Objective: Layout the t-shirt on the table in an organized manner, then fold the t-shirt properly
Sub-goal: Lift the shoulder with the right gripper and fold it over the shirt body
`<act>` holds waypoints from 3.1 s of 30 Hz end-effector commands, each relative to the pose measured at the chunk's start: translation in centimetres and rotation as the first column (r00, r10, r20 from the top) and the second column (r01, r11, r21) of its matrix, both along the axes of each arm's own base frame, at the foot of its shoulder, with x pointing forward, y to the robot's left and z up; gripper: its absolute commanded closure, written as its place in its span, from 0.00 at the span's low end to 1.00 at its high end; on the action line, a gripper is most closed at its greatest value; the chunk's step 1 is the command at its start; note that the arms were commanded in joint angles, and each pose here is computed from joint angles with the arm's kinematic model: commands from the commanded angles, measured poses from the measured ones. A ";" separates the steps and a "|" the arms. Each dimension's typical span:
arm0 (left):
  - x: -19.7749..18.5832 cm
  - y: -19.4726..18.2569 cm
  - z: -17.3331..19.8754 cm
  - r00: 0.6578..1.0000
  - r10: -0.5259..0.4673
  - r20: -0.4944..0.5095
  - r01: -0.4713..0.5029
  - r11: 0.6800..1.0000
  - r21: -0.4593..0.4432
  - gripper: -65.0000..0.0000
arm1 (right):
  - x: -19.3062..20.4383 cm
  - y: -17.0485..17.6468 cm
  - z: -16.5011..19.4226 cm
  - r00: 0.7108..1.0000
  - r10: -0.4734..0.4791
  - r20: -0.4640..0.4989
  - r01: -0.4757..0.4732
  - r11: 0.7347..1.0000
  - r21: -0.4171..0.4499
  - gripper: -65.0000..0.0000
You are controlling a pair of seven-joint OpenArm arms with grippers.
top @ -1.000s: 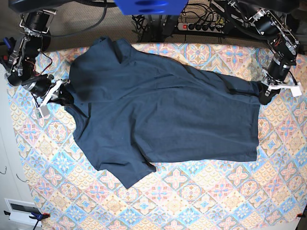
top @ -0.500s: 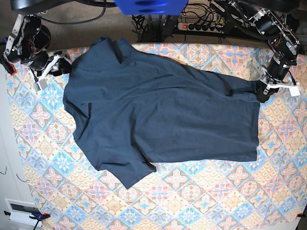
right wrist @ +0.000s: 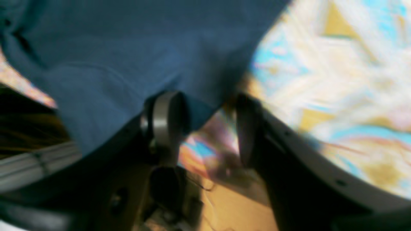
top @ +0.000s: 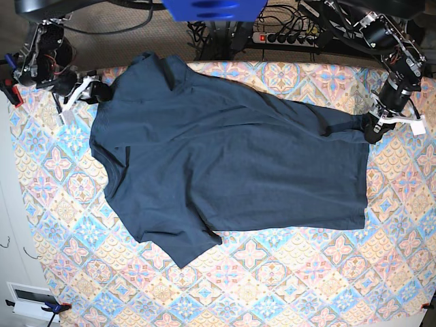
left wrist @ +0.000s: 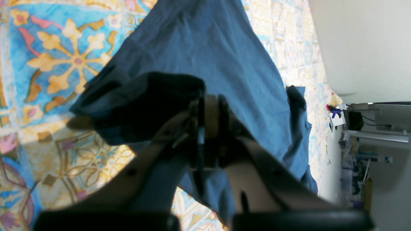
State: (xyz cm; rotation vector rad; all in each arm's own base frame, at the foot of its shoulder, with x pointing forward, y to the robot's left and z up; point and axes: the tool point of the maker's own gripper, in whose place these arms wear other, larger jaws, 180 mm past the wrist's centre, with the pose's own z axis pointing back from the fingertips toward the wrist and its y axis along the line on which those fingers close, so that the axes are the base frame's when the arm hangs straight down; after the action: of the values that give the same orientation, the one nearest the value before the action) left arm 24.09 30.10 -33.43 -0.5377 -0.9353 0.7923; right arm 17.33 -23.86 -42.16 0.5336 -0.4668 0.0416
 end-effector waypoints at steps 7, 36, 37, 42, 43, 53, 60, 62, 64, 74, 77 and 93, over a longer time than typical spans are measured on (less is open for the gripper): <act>0.4 0.4 1.2 0.999 -0.002 0.036 0.001 1.000 0.019 1.00 | 0.0 1.6 0.3 0.999 0.049 0.005 -0.050 0.998 0.041 0.60; 0.0 2.4 2.1 0.994 0.075 0.076 -0.077 0.997 0.025 1.00 | 9.2 0.0 9.3 0.936 0.030 0.350 -0.021 0.999 -0.028 0.95; -0.3 3.0 2.2 0.992 0.097 0.083 -0.100 0.995 0.029 1.00 | 9.5 0.1 9.5 0.933 0.028 0.359 -0.020 0.999 -0.026 0.95; -0.8 4.8 3.1 0.981 0.158 0.108 -0.163 0.986 0.040 1.00 | 11.4 -0.4 9.4 0.930 -0.021 0.366 0.014 1.000 0.021 0.95; -1.0 5.2 3.1 0.980 0.166 0.108 -0.172 0.984 0.045 1.00 | 11.6 -0.5 9.1 0.933 -0.033 0.359 0.023 0.999 0.032 0.95; -1.5 5.8 1.6 0.978 0.197 0.067 -0.199 0.979 0.031 1.00 | 13.3 -1.3 8.1 0.937 -0.100 0.333 0.071 0.993 0.099 0.95; -0.8 6.2 -2.0 0.973 0.230 -0.007 -0.230 0.972 -0.043 1.00 | 14.1 -1.0 7.6 0.930 -0.139 0.341 0.094 0.985 0.145 0.95; 0.1 6.1 -2.1 0.972 0.234 0.005 -0.233 0.970 -0.072 1.00 | 14.2 -0.6 7.4 0.930 -0.136 0.341 0.089 0.984 0.152 0.95; 0.7 5.9 -3.0 0.970 0.241 -0.004 -0.240 0.964 -0.112 1.00 | 14.4 -0.2 7.5 0.926 -0.135 0.352 0.083 0.984 0.158 0.95; 2.5 5.5 -5.0 0.971 0.228 -0.074 -0.236 0.965 -0.114 0.98 | 15.1 0.3 7.9 0.912 -0.146 0.384 0.083 0.981 0.174 0.89; 2.5 4.1 -5.4 0.984 0.140 -0.114 -0.152 0.983 -0.099 0.84 | 15.0 0.2 8.1 0.911 -0.140 0.388 0.079 0.983 0.168 0.74; -0.7 3.6 -2.1 0.995 0.092 -0.039 -0.095 0.993 -0.065 0.77 | 6.9 4.5 4.4 0.967 0.125 0.222 -0.133 0.991 0.018 0.57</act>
State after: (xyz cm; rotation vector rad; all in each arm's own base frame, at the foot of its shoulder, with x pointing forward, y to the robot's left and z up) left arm 22.86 33.13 -36.77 -0.5418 -0.8671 0.9358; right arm 23.40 -18.74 -38.94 0.6036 -0.6097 0.2104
